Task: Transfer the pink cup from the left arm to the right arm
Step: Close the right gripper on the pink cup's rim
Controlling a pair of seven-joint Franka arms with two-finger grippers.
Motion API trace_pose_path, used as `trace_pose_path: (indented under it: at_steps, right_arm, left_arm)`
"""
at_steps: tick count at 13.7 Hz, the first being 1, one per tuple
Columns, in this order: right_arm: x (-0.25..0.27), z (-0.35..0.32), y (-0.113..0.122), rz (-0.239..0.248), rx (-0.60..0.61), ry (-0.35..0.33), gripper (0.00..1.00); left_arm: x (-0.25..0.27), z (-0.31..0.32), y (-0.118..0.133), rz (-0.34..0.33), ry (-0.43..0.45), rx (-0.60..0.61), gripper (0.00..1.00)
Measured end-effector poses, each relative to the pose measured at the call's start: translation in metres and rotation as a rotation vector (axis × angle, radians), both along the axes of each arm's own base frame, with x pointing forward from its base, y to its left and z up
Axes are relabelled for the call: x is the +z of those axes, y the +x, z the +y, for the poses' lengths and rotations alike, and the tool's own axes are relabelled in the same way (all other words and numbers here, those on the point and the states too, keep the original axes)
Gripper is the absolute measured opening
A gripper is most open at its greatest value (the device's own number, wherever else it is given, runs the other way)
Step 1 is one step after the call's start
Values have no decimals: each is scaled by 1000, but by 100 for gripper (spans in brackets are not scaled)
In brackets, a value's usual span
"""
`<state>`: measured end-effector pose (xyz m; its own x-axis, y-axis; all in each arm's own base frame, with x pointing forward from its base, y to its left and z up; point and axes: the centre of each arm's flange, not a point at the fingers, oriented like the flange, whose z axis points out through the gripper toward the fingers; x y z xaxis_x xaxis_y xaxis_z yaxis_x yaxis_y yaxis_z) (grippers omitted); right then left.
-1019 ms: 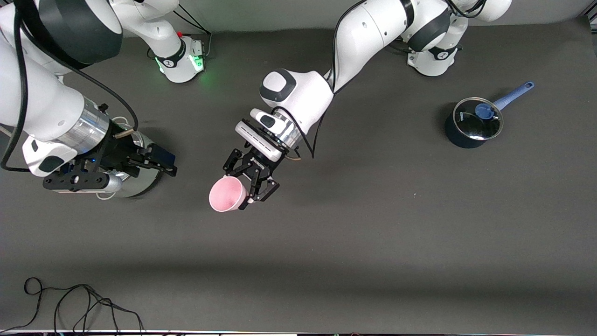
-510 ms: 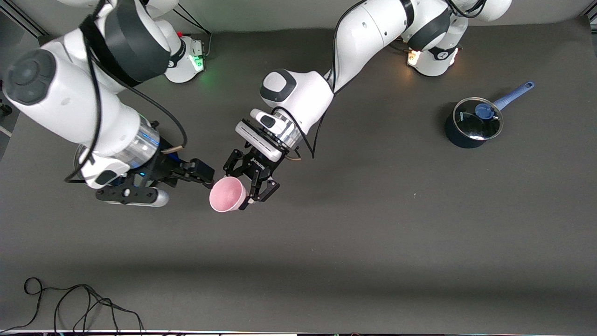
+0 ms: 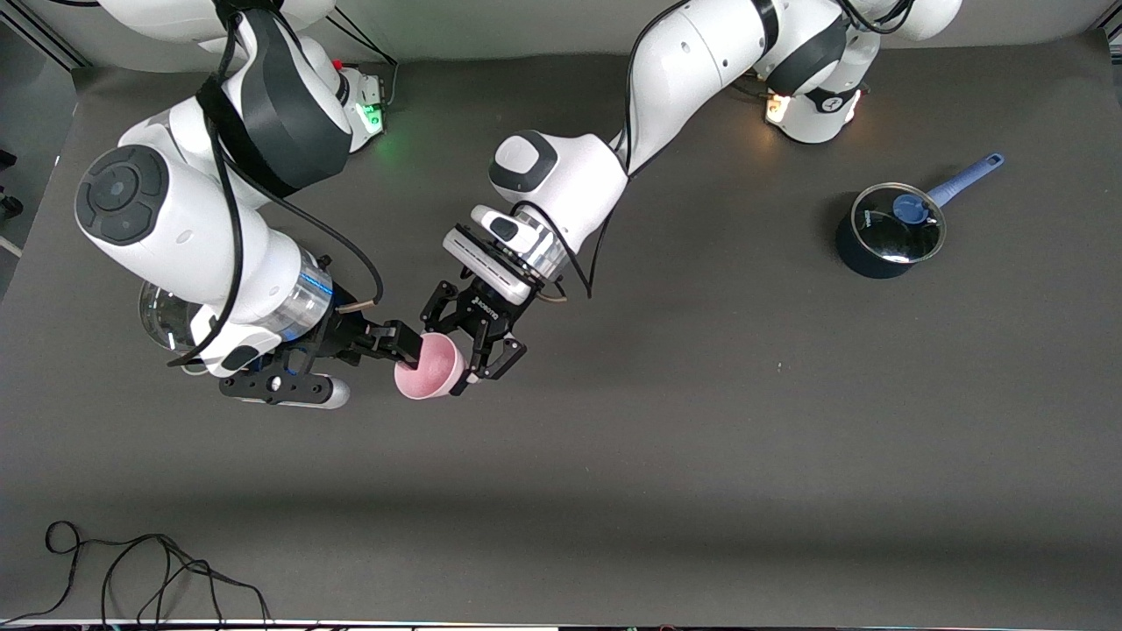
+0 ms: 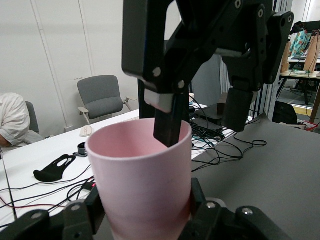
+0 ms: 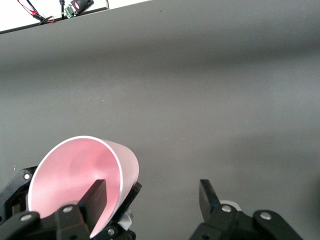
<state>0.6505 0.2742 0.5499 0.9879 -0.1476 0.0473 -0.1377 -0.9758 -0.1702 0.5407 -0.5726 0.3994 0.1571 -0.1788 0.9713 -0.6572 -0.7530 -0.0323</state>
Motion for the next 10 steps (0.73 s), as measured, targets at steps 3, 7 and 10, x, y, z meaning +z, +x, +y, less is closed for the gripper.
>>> trace_pose_path:
  at_steps: [3, 7, 10]
  right_arm:
    - [4, 2, 1, -12, -9, 27, 67]
    - [12, 7, 4, -47, -27, 83, 31]
    - [12, 6, 5, -45, -39, 97, 14]
  left_arm:
    - [0, 0, 0, 0, 0, 0, 69]
    - [0, 0, 0, 0, 0, 0, 69]
    - [0, 2, 1, -1, 0, 7, 69]
